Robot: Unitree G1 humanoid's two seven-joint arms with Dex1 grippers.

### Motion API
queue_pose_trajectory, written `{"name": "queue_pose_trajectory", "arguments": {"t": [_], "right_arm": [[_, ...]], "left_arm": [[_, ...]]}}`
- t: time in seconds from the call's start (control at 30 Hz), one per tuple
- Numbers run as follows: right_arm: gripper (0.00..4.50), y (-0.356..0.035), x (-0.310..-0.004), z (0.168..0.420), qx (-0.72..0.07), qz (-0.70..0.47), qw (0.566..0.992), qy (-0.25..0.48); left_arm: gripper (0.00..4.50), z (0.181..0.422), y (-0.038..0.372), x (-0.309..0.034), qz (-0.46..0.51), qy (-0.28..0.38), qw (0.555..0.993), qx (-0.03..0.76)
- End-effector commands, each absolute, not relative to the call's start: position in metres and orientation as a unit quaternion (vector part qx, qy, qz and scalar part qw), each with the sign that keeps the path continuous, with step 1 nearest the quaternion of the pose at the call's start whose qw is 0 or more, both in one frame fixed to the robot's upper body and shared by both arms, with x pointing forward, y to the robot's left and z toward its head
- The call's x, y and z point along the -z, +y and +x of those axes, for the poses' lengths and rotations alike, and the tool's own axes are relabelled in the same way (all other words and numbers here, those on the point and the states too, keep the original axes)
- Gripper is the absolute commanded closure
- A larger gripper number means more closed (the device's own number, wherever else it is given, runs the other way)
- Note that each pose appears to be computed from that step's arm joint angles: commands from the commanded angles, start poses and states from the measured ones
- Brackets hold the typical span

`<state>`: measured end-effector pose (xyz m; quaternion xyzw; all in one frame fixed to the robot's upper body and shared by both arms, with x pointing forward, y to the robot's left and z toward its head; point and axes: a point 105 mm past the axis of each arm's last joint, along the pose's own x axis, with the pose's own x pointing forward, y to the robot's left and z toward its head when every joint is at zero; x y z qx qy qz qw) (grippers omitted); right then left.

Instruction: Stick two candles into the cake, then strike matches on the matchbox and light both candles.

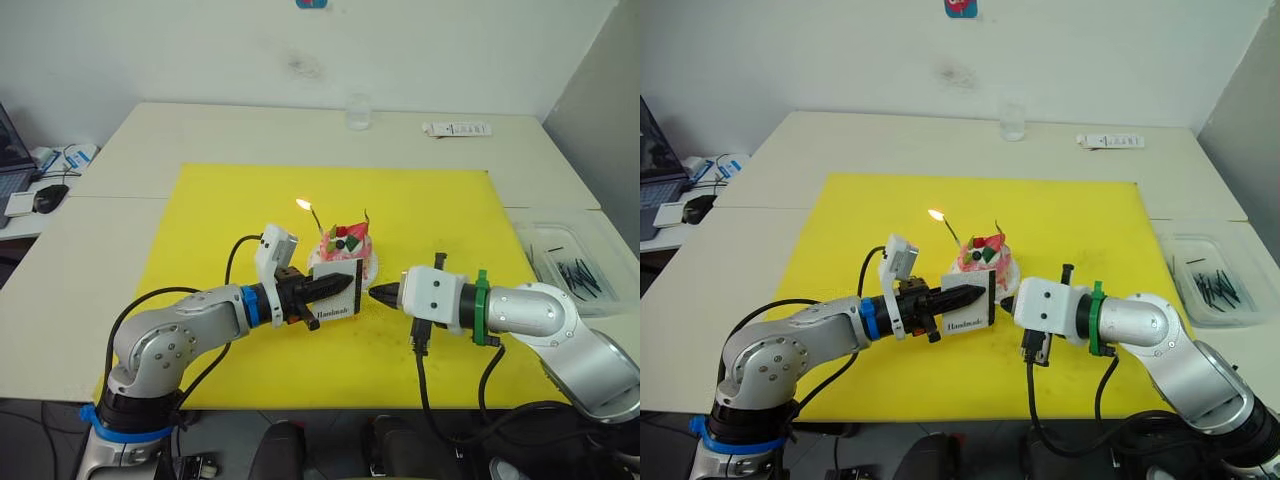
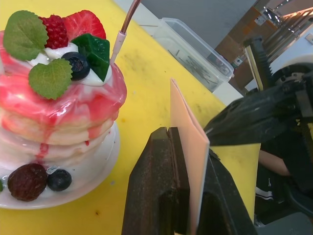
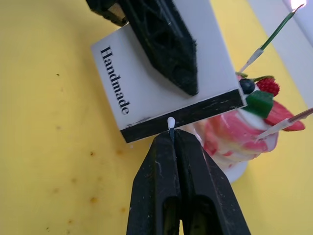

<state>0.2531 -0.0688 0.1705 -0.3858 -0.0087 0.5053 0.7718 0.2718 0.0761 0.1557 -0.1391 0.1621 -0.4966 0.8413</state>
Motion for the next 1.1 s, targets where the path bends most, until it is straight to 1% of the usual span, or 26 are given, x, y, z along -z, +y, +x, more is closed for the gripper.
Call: {"name": "queue_pose_trajectory", "arguments": {"t": [0.03, 0.5, 0.7, 0.77, 0.8, 0.83, 0.87, 0.9, 0.93, 1.0, 1.1], "right_arm": [[4.44, -0.064, -0.182, 0.255, -0.487, -0.403, 0.774, -0.040], [4.44, -0.059, -0.169, 0.264, -0.484, -0.429, 0.763, -0.026], [4.44, -0.055, -0.165, 0.266, -0.494, -0.436, 0.752, -0.023], [4.44, -0.051, -0.160, 0.261, -0.516, -0.441, 0.734, -0.019], [4.44, -0.054, -0.156, 0.253, -0.535, -0.449, 0.716, -0.010], [4.44, -0.060, -0.153, 0.241, -0.554, -0.455, 0.697, 0.003], [4.44, -0.065, -0.151, 0.233, -0.567, -0.459, 0.684, 0.012], [4.44, -0.072, -0.153, 0.227, -0.571, -0.461, 0.679, 0.019], [4.44, -0.076, -0.155, 0.224, -0.571, -0.461, 0.679, 0.023], [4.44, -0.081, -0.158, 0.223, -0.565, -0.456, 0.687, 0.026], [4.44, -0.082, -0.164, 0.227, -0.551, -0.441, 0.708, 0.022]], "left_arm": [[4.50, 0.268, 0.071, -0.167, -0.132, 0.134, 0.836, 0.515], [4.50, 0.266, 0.065, -0.171, -0.140, 0.131, 0.828, 0.527], [4.50, 0.259, 0.054, -0.181, -0.156, 0.116, 0.809, 0.555], [4.50, 0.259, 0.049, -0.195, -0.150, 0.087, 0.805, 0.567], [4.50, 0.266, 0.051, -0.214, -0.127, 0.051, 0.813, 0.567], [4.50, 0.273, 0.057, -0.243, -0.094, 0.003, 0.818, 0.567], [4.50, 0.276, 0.060, -0.263, -0.071, -0.029, 0.821, 0.566], [4.50, 0.278, 0.068, -0.285, -0.058, -0.056, 0.822, 0.564], [4.50, 0.275, 0.073, -0.295, -0.046, -0.063, 0.819, 0.568], [4.50, 0.270, 0.078, -0.300, -0.030, -0.055, 0.816, 0.574], [4.50, 0.261, 0.078, -0.287, -0.015, -0.025, 0.809, 0.587]]}}
